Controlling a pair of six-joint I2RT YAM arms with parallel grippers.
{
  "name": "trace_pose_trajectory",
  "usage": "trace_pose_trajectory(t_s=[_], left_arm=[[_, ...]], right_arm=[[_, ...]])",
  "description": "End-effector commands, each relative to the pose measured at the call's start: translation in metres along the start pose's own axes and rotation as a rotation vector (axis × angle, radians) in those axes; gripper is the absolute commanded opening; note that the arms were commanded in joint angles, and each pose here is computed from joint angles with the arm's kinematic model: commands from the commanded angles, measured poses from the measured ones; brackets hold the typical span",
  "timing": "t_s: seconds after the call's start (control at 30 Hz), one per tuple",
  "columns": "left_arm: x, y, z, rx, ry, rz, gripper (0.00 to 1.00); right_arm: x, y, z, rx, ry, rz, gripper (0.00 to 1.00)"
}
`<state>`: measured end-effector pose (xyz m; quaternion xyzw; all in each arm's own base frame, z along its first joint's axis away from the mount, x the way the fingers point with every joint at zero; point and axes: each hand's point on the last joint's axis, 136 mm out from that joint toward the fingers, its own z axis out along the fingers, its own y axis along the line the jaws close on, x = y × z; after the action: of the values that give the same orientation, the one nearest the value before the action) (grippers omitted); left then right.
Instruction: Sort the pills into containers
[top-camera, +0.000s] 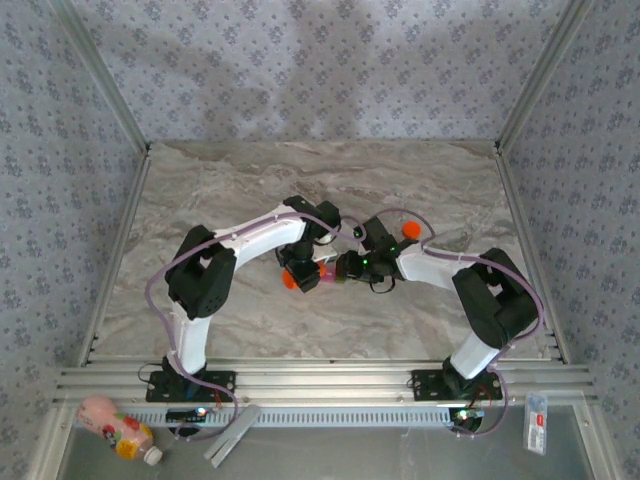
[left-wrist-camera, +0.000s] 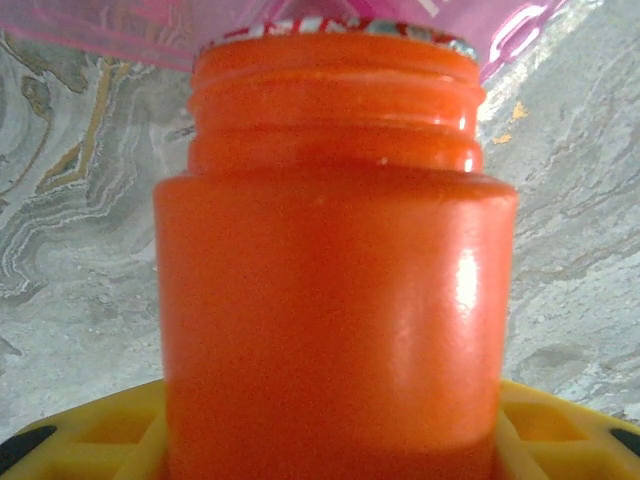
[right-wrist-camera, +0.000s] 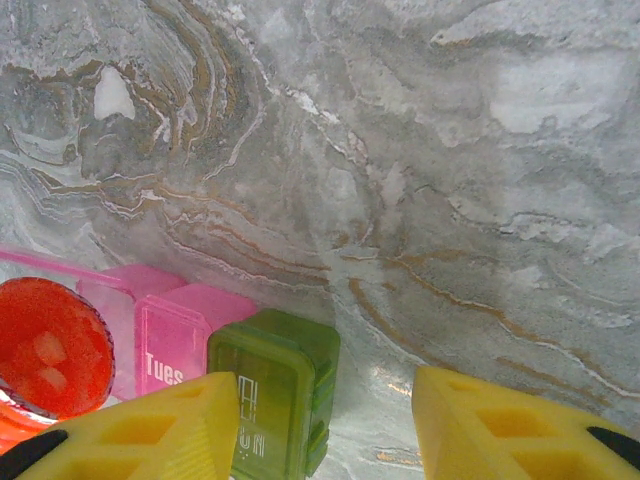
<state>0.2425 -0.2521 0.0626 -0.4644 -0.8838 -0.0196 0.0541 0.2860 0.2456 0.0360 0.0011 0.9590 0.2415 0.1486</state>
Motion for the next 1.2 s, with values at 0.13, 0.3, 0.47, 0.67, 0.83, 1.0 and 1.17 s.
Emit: trace_pose_trajectory(t_s=[0.13,0.3,0.47,0.67,0.83,1.0,1.17], left_arm=[[0.0013,-0.0047,-0.0013,-0.017,0.032,0.054,0.0],[0.001,-0.0031,-0.0033,-0.032,0.032,0.06,0.0],[0.0013,-0.0019,-0.0025,-0.043,0.041,0.065,0.0],[0.0012,-0.0015,-0.0023,-0.051,0.055,0.072,0.0],[0.0011,-0.002,-0.0018,-0.053,0.062,0.078,0.0],[0.0019,-0.0015,-0.0028,-0.056,0.065,0.081,0.0],[0.0036,-0.0019,-0.004,-0.054,0.069,0.085,0.0]], right_arm=[[0.0068,0.0015,0.0005,0.001,0.018,0.007,0.51],[0.0079,0.0005,0.0012,0.002,0.019,0.009,0.51],[0.0078,0.0004,0.001,0.002,0.017,0.01,0.51],[0.0086,0.0008,0.001,-0.001,0.019,0.009,0.51],[0.0088,0.0007,0.0004,-0.001,0.019,0.008,0.51],[0.0087,0.0003,0.0007,-0.002,0.018,0.009,0.51],[0.0082,0.0002,0.001,-0.001,0.017,0.011,0.51]])
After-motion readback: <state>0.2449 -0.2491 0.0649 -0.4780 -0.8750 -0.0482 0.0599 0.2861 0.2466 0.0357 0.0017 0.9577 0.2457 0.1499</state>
